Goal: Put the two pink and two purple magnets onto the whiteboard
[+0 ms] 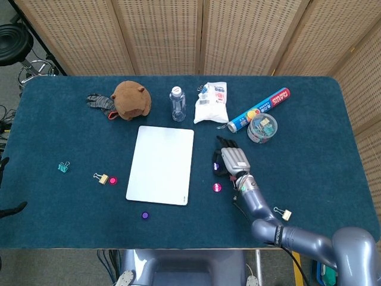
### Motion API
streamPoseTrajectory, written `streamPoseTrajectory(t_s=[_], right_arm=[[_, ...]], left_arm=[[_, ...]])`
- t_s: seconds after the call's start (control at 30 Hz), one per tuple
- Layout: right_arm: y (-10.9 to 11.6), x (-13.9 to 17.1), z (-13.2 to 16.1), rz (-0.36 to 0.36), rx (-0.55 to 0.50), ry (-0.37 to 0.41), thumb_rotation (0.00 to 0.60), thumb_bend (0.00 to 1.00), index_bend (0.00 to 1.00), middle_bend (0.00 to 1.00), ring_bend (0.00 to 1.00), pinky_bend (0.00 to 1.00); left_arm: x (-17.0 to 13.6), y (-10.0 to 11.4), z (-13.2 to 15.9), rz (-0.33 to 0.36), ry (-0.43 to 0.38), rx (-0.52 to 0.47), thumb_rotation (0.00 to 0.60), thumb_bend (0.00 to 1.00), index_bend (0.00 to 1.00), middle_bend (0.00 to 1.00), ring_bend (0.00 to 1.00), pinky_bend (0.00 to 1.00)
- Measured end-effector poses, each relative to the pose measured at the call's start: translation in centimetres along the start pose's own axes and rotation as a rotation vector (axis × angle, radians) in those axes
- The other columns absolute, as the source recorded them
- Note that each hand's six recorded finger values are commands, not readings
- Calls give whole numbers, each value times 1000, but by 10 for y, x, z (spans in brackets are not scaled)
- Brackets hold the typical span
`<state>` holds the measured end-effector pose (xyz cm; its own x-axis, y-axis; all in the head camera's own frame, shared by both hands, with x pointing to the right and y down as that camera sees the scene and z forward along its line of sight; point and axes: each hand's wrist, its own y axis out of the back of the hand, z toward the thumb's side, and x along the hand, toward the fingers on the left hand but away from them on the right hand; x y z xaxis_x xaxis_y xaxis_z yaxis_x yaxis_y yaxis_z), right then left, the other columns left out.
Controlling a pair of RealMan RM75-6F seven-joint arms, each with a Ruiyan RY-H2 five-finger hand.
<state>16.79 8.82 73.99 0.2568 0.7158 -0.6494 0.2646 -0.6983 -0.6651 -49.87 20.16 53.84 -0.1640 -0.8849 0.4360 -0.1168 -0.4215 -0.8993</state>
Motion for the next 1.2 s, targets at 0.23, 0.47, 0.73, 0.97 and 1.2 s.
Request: streamPoseTrajectory(t_s=[0.23,0.47,0.73,0.97,1.2], right_arm=[[2,4,34,-1,-33,85,600,476,564,0,0,0],[-20,9,84,70,-58,172,600,478,564,0,0,0],[-41,14,130,97,-27,239,600,480,564,0,0,0],[-57,16,135,111,15,235,600,481,488,0,0,0],[-60,19,132,127,26,228,600,282,329,0,0,0]], left_arm=[[-1,1,0,-3,-5,-4,600,85,0,0,0,0],[-1,-1,2,-15,-14,-1,600,84,0,0,0,0],[-3,-3,4,-26,-24,-3,600,85,0,0,0,0],[-4,-3,3,-34,-31,2,600,84,0,0,0,0],[-4,-3,4,-33,-34,3,600,84,0,0,0,0]])
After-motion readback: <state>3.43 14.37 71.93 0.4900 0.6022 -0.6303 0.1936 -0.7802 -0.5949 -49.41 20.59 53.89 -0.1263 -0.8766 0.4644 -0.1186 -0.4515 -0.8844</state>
